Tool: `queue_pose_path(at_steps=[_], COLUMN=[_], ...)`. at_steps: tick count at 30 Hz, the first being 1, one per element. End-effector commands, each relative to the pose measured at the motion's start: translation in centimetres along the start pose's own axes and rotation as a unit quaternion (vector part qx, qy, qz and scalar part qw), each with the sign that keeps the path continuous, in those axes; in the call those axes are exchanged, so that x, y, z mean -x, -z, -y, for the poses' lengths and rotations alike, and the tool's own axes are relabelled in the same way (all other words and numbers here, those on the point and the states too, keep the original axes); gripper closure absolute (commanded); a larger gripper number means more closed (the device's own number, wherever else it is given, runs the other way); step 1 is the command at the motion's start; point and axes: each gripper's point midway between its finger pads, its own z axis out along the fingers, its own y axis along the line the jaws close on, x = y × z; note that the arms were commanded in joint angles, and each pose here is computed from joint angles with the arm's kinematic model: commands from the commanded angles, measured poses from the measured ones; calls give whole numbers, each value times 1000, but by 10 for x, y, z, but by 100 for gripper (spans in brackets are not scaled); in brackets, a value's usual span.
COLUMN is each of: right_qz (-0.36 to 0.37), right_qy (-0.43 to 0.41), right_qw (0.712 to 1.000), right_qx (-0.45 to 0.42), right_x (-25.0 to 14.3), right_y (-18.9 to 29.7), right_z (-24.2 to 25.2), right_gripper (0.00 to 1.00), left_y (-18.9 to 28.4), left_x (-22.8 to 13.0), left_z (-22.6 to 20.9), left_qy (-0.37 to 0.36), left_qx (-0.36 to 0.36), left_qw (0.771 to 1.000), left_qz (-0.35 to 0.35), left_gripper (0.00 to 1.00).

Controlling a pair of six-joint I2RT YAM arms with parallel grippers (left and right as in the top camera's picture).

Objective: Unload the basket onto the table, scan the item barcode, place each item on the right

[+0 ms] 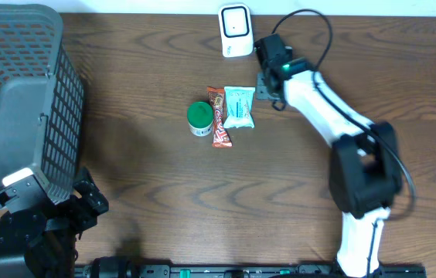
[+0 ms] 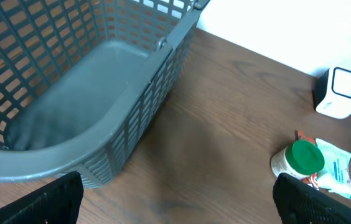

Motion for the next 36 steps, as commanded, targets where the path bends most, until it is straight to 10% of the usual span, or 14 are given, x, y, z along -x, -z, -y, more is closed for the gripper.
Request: queue_pose_path(at_steps=[1, 9, 26, 36], right_qz=[-32, -182, -171, -117], right_qy=[-6, 20, 36, -183], right_qw=[999, 982, 985, 973], right_qx=[35, 37, -10, -80], right_x=[-11, -83, -96, -99], right_y=[49, 58, 54, 37], right_z=[5, 13, 13, 16], right_gripper=[44, 1, 1, 1], left_y=[1, 1, 1, 1], left_x=[0, 0, 0, 0], left_z=[-2, -2, -2, -2], left_qy=[1, 1, 1, 1], left_qx=[6, 6, 6, 6], left_qw=[1000, 1000, 1000, 1000], left_qz=[2, 2, 2, 2], left_gripper=[2, 2, 2, 2])
